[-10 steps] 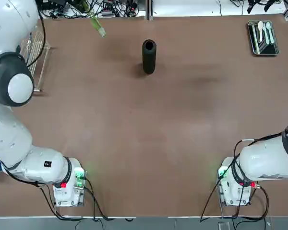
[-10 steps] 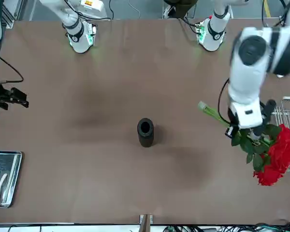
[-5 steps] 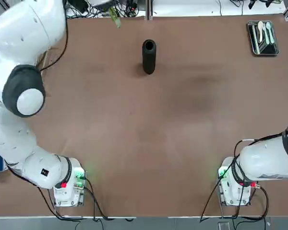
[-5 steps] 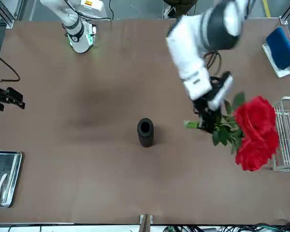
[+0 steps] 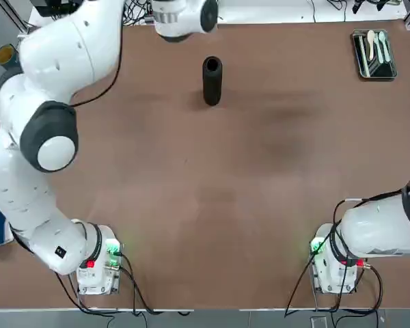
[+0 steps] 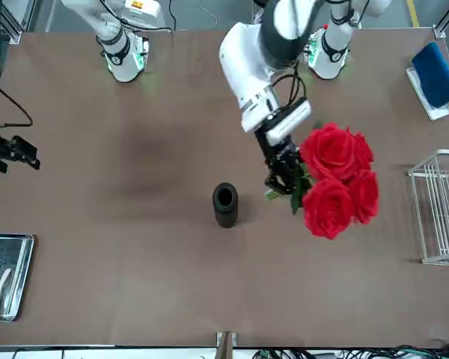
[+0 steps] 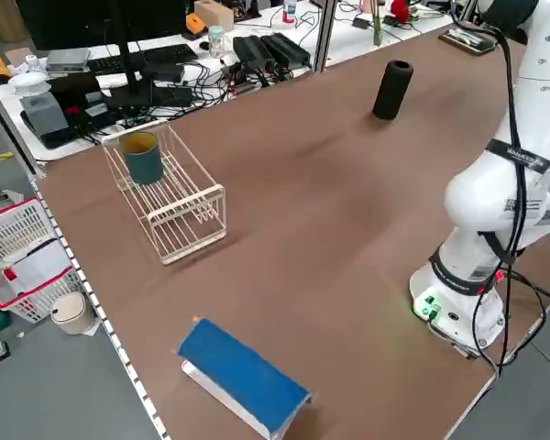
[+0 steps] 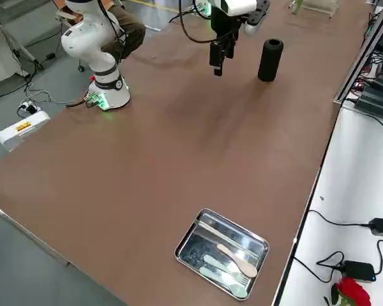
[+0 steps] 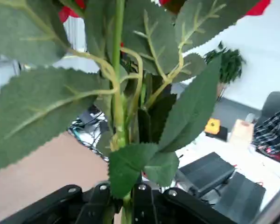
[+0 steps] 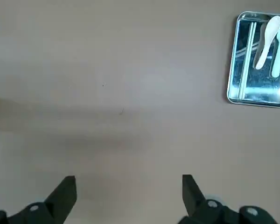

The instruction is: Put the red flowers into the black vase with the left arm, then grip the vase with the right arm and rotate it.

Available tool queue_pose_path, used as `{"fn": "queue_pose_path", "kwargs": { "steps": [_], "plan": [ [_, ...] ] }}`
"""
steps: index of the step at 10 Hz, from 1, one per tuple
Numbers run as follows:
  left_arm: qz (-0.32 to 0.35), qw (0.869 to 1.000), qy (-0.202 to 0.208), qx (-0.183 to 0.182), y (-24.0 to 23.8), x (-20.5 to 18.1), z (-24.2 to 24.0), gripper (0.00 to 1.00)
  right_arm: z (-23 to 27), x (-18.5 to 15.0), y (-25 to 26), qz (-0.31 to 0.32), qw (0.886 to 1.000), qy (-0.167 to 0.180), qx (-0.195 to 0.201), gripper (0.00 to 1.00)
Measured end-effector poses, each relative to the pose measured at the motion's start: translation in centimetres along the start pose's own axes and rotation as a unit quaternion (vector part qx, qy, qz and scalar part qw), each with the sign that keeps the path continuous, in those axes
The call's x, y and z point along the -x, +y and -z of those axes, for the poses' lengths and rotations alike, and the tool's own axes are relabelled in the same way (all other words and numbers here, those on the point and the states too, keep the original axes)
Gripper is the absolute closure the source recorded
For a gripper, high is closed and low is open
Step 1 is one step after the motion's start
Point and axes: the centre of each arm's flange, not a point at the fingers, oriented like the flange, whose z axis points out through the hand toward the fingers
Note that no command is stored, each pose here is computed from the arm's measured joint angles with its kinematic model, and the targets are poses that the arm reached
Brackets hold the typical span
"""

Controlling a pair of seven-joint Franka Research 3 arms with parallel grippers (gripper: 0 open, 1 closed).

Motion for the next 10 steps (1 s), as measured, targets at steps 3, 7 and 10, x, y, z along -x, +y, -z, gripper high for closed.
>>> {"fn": "queue_pose_path", "kwargs": {
  "steps": [3, 7, 10],
  "plan": [
    [-0.019, 0.999, 0.039, 0.018, 2.3, 4.2, 3.5, 0.92, -0.7, 0.1, 0.1, -0.001, 1.000, -0.008, -0.001, 0.00],
    [-0.034, 0.997, 0.060, 0.044, 4.4, 7.4, 4.1, 0.92, -1.4, 0.4, -0.1, 0.000, 1.000, -0.022, -0.004, 0.00],
    [-0.027, 0.995, 0.061, 0.069, 5.5, 8.6, 7.1, 0.92, -1.5, 0.3, -0.7, 0.005, 1.000, -0.023, -0.004, 0.00]
  ]
}}
